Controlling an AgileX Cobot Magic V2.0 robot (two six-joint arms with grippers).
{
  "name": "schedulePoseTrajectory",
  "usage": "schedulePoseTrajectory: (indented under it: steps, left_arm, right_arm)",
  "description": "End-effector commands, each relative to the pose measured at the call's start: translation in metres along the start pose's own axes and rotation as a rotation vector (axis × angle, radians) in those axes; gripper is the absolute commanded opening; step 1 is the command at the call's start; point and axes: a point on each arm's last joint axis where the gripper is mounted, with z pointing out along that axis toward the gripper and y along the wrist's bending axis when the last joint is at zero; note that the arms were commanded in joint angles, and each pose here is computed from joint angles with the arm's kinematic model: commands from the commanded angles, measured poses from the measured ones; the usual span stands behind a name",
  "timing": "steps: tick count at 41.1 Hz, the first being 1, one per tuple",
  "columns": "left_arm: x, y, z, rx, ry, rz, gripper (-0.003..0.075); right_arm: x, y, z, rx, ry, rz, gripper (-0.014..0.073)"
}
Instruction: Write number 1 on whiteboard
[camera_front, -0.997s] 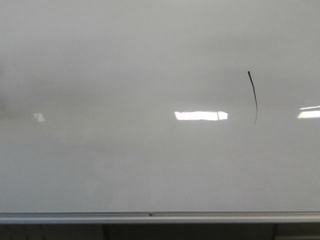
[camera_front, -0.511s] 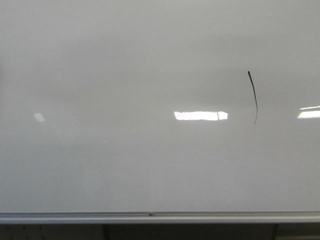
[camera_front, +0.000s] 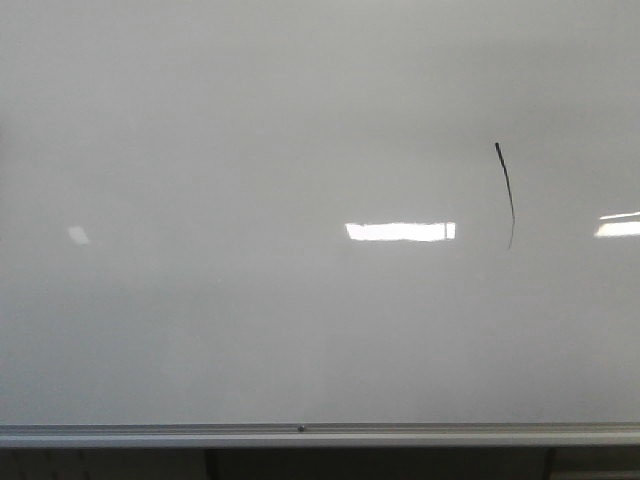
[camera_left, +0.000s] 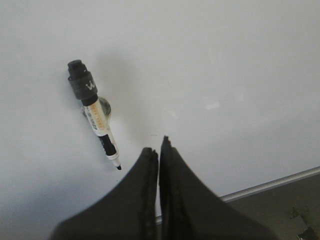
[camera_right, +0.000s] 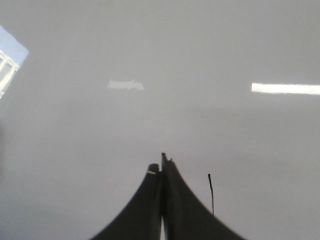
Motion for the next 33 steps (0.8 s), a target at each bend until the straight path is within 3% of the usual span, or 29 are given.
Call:
schedulePoseTrajectory:
  steps: [1,8,18,33]
  left_arm:
    - [-0.016,-0.01,-0.018,-0.013,-0.122,0.023,-0.002]
    - [-0.008,-0.03,-0.032,-0.029,-0.238,0.1,-0.002]
    - [0.044,-0.055,-0.053,-0.047,-0.406,0.072,-0.002]
    - [0.109,-0.075,-0.082,-0.049,-0.59,0.034,-0.002]
  right_arm:
    - [-0.012,-0.002,-0.003,0.036,-0.063,0.015,-0.0059]
    - [-0.006,-0.003,-0.002,0.037,-0.045,0.018,-0.0059]
    - [0.017,-0.004,-0.013,0.045,-0.024,-0.005,-0.0059]
    - [0.048,0.006,-0.073,0.02,-0.219,-0.057,-0.0059]
